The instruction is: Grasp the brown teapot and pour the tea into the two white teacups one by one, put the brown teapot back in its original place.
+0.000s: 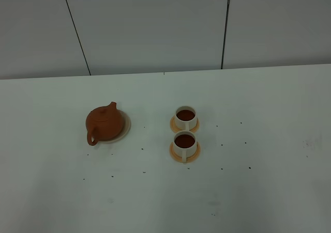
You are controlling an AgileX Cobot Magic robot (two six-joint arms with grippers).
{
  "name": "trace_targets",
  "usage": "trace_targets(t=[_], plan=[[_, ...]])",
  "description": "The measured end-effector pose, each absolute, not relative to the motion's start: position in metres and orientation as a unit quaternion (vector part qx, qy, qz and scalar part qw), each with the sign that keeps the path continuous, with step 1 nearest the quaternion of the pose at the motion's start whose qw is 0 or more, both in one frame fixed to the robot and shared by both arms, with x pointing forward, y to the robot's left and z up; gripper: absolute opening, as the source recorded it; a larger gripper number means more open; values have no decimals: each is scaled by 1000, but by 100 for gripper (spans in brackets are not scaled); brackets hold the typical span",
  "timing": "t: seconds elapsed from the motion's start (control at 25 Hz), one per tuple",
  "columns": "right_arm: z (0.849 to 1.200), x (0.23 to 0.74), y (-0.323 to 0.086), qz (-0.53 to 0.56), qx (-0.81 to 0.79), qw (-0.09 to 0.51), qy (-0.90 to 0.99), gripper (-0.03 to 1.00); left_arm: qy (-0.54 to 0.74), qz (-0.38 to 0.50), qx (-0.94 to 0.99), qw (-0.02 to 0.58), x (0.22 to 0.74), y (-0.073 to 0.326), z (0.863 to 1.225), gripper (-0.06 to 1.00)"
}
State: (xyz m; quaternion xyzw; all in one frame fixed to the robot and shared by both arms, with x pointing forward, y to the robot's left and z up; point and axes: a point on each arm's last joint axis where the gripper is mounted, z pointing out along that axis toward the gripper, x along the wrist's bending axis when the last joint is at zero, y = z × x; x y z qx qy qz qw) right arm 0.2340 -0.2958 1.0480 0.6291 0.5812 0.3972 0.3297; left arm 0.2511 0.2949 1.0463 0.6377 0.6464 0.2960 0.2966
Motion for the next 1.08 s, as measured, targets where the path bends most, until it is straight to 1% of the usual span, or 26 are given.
trace_targets(t=[1.08], plan=[[1048,234,-296,397,629,330,581,24,646,296,638,297,251,295,1046,8]])
